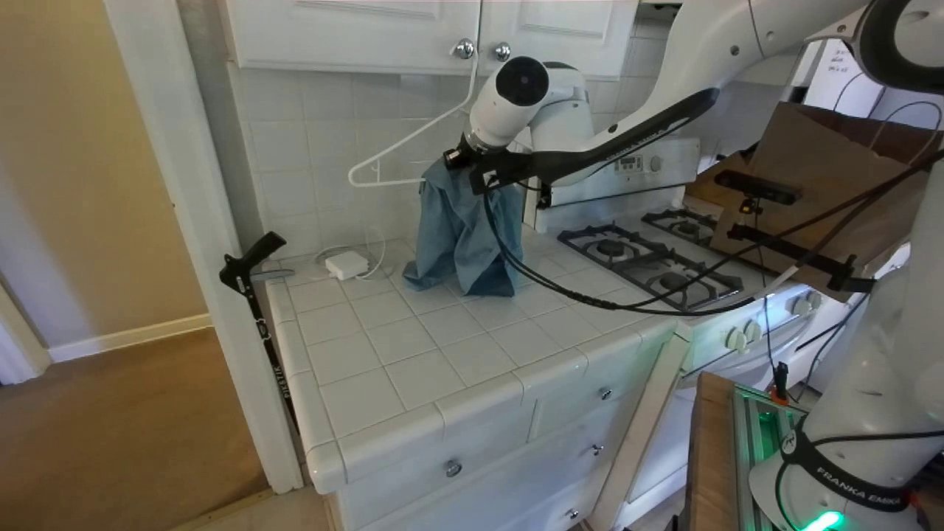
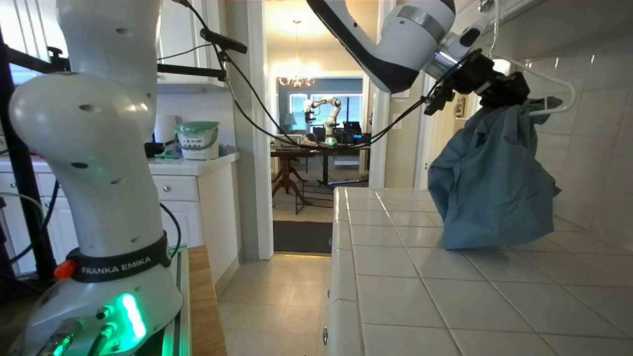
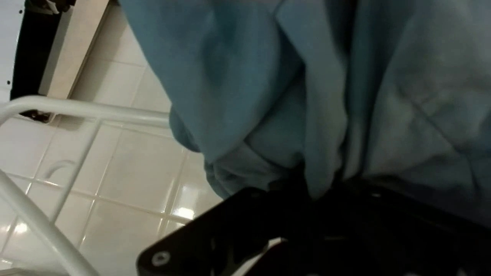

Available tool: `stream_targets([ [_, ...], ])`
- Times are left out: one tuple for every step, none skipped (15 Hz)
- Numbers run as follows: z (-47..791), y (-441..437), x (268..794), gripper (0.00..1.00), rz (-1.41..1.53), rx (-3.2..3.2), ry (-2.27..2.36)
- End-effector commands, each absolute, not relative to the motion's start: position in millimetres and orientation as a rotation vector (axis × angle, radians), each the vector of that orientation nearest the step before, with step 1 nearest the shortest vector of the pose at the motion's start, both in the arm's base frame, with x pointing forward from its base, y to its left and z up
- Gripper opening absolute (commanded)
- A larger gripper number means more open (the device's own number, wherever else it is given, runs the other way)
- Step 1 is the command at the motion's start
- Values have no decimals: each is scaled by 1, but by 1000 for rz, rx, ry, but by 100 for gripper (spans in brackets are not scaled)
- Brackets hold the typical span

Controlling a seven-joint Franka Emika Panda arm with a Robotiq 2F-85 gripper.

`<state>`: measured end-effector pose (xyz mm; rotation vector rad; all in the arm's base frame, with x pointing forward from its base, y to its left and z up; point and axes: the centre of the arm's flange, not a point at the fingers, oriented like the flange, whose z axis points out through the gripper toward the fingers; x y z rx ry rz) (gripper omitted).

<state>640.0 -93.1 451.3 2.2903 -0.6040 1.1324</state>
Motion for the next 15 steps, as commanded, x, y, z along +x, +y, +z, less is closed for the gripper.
stream_targets([
  [465,-82,613,0,1196,2259,-597],
  [470,-79,608,0,1207,2264,-594],
  [472,-76,605,0,1212,2265,-577],
  [475,-73,602,0,1213,2274,-571],
  [477,-71,598,0,1213,2287,-565],
  [476,-69,597,0,1219,2307,-556],
  [476,-68,594,0,1222,2321,-555],
  [476,-66,592,0,1225,2331,-544],
  [475,-65,590,0,1227,2334,-533],
  [474,-64,590,27,1223,2334,-540],
  [473,-64,589,28,1230,2336,-538],
  [474,-62,587,34,1240,2327,-543],
  [475,-61,586,40,1247,2325,-543],
  [477,-59,584,48,1252,2317,-543],
  [480,-57,582,55,1255,2322,-544],
])
